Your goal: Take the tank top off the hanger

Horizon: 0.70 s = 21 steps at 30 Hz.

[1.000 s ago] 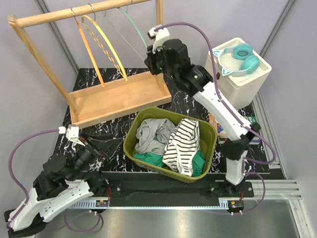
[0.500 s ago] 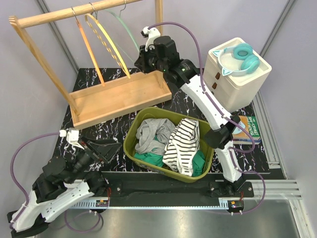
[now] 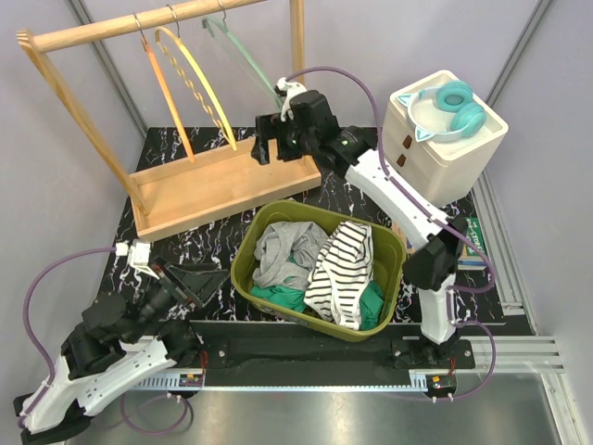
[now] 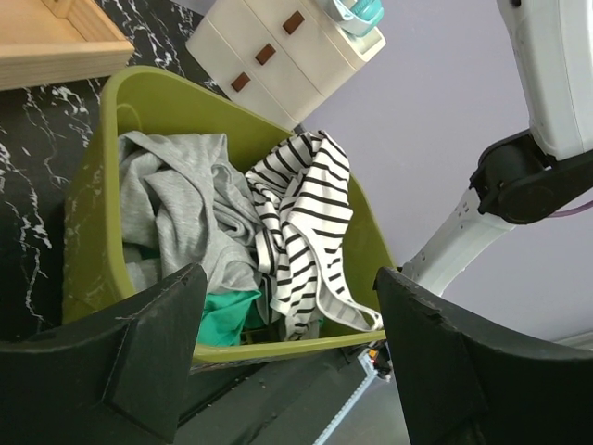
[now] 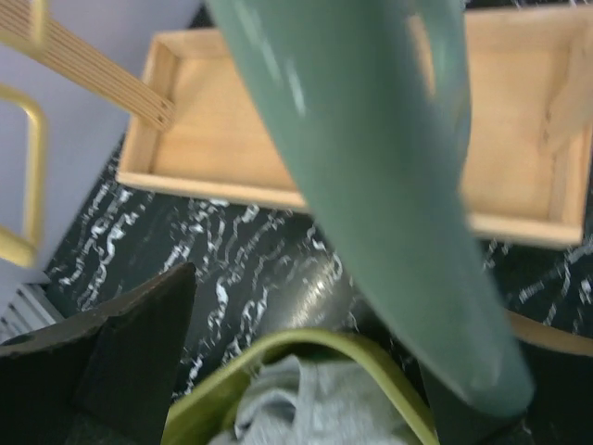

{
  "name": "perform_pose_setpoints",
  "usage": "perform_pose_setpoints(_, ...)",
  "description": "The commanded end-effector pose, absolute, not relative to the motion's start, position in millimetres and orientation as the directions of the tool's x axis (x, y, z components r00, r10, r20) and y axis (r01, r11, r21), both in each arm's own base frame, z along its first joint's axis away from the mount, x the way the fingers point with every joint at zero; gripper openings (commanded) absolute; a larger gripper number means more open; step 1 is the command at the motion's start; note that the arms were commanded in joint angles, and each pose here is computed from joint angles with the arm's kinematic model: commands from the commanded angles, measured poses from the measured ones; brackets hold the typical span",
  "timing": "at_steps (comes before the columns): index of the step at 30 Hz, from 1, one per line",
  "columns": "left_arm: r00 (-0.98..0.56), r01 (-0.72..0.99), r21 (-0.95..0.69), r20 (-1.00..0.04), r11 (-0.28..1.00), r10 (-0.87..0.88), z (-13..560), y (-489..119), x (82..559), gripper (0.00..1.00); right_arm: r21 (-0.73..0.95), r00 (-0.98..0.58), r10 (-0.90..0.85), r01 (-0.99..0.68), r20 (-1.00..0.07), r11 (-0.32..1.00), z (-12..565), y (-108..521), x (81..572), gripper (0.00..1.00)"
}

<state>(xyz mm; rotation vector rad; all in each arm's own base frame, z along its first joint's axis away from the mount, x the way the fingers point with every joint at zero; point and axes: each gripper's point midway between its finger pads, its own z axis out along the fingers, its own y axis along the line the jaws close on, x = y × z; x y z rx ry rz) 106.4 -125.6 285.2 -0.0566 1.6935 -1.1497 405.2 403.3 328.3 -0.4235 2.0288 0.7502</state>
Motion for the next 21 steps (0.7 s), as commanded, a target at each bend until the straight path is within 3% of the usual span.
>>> perform_pose_setpoints(1,-0.507,0.461,-0.746,-0.665,0.48,-0.548,284,-134,101,0.79,0.31,-0.496,0.022,-0.508,-0.868,0.804,359,353,375,1.0)
perform_pose_setpoints(6,-0.545,0.428,-0.784,-0.621,0.45,-0.563,270,-139,100,0.8,0.338,-0.518,0.072,-0.439,-0.852,0.833,351,298,325,1.0)
perform_pose_setpoints(7,-0.555,0.417,-0.795,-0.607,0.441,-0.569,267,-140,99,0.8,0.334,-0.557,0.052,-0.418,-0.829,0.845,319,289,315,1.0)
perform_pose_setpoints(9,-0.559,0.413,-0.804,-0.595,0.428,-0.577,260,-141,99,0.82,0.384,-0.541,0.127,-0.394,-0.831,0.835,326,264,289,1.0)
perform_pose_setpoints(10,-0.556,0.417,-0.809,-0.588,0.415,-0.587,260,-139,98,0.82,0.382,-0.577,0.118,-0.36,-0.808,0.851,292,253,279,1.0)
perform_pose_setpoints(12,-0.554,0.422,-0.81,-0.586,0.408,-0.591,255,-139,98,0.83,0.44,-0.552,0.196,-0.354,-0.811,0.826,300,229,250,1.0)
perform_pose_setpoints(14,-0.548,0.433,-0.807,-0.589,0.401,-0.594,255,-139,97,0.85,0.475,-0.586,0.238,-0.291,-0.775,0.83,263,209,230,1.0)
perform_pose_setpoints(20,-0.556,0.518,-0.78,-0.62,0.352,-0.554,260,-154,90,0.87,0.625,-0.557,0.37,-0.384,-0.744,0.679,253,176,161,1.0)
perform_pose_setpoints(21,-0.556,0.591,-0.754,-0.639,0.288,-0.531,271,-163,80,0.87,0.648,-0.517,0.414,-0.439,-0.749,0.623,269,169,146,1.0)
